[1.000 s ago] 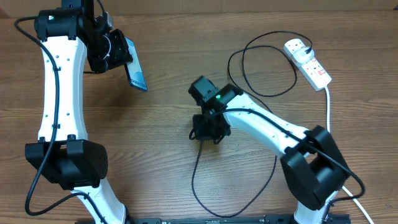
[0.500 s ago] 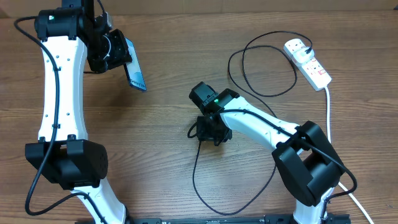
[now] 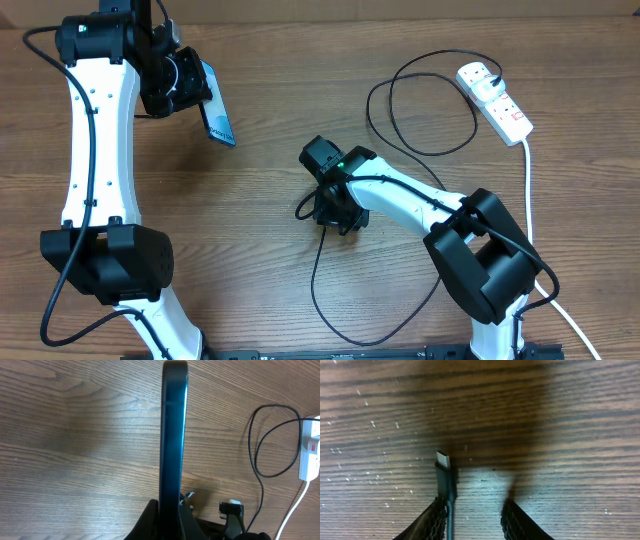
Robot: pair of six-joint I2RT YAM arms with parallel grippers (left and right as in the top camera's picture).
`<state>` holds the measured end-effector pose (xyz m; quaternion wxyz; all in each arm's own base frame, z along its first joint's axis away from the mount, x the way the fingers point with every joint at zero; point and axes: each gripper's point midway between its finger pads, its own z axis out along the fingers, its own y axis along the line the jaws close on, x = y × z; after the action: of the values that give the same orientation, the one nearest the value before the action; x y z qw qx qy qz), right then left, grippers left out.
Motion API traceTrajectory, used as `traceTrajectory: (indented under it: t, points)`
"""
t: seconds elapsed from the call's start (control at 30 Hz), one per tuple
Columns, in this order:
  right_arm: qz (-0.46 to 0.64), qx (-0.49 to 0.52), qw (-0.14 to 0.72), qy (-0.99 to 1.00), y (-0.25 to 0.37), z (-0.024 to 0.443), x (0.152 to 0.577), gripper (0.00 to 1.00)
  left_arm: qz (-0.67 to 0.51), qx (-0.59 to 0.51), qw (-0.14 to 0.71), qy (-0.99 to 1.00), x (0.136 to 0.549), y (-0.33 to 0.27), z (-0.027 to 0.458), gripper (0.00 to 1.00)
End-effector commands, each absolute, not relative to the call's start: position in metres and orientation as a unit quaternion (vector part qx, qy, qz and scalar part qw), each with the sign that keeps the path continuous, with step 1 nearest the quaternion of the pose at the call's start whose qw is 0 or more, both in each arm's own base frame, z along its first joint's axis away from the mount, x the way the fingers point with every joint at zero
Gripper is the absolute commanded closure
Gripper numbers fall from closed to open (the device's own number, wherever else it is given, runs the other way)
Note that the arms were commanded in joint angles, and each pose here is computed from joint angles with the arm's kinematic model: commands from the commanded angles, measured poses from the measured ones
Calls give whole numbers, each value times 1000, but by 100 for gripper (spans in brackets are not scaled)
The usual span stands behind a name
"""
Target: Plug charger to phone and switch on socket
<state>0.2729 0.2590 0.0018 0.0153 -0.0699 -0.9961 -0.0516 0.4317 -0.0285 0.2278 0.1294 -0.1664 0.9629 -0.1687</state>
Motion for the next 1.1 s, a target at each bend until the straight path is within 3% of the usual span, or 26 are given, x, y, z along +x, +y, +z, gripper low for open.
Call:
traceTrajectory:
  t: [0.0, 0.17, 0.43, 0.8, 1.07]
  points:
    - [-54, -70, 11, -996, 269, 0, 271, 64, -170, -152, 139, 964, 431, -32, 233, 96]
    - [-34, -85, -7, -996, 273, -1, 268, 65, -170, -152, 138, 964, 431, -32, 233, 96]
    - [-2, -125, -9, -992, 259, -20, 275, 82, -169, -152, 135, 964, 430, -32, 233, 96]
    - [4, -123, -25, -992, 257, -19, 281, 96, -169, -150, 134, 965, 429, -32, 233, 96]
    - [-15, -87, -39, -995, 269, 1, 298, 96, -171, -146, 133, 965, 428, -35, 233, 96]
